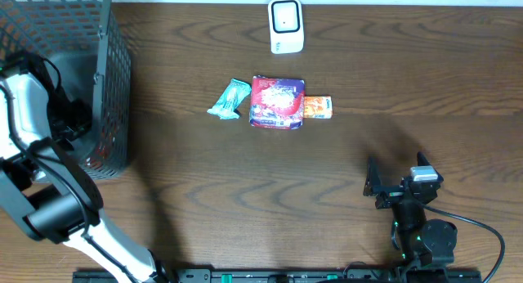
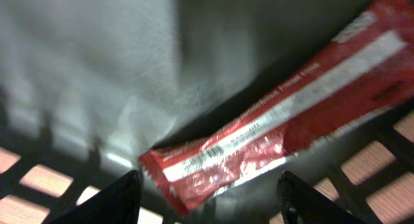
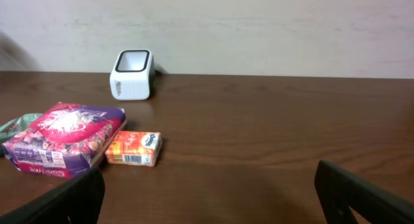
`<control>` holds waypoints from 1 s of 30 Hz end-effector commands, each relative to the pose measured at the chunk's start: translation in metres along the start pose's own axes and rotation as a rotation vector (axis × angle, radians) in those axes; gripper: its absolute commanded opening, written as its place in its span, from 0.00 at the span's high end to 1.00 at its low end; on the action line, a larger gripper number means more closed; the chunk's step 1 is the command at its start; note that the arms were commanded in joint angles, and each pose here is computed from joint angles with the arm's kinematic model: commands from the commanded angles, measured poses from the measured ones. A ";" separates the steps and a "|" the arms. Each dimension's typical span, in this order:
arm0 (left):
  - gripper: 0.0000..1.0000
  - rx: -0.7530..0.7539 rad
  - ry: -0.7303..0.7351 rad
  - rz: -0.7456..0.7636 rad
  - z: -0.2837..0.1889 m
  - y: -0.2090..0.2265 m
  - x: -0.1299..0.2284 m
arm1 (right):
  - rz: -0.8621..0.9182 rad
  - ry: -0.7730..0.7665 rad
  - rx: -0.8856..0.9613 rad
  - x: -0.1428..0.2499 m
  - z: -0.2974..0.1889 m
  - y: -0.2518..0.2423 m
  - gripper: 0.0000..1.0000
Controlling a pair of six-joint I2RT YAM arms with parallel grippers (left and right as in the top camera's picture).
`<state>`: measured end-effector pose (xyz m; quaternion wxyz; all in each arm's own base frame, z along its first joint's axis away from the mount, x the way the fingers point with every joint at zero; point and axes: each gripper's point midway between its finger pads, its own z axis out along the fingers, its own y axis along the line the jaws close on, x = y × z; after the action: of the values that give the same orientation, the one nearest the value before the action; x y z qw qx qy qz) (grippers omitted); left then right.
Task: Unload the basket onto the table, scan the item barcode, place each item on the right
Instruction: 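Grasp the red snack bar in the basket with the left gripper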
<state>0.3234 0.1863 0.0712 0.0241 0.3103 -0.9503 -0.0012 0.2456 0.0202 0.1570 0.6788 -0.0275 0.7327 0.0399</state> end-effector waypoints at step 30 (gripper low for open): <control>0.92 -0.016 0.136 0.008 0.060 0.002 0.001 | 0.004 0.001 0.017 0.000 0.000 -0.004 0.01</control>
<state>0.3264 0.1836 0.0278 0.0628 0.3024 -0.9509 0.0187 0.2456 0.0202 0.1570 0.6788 -0.0276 0.7327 0.0398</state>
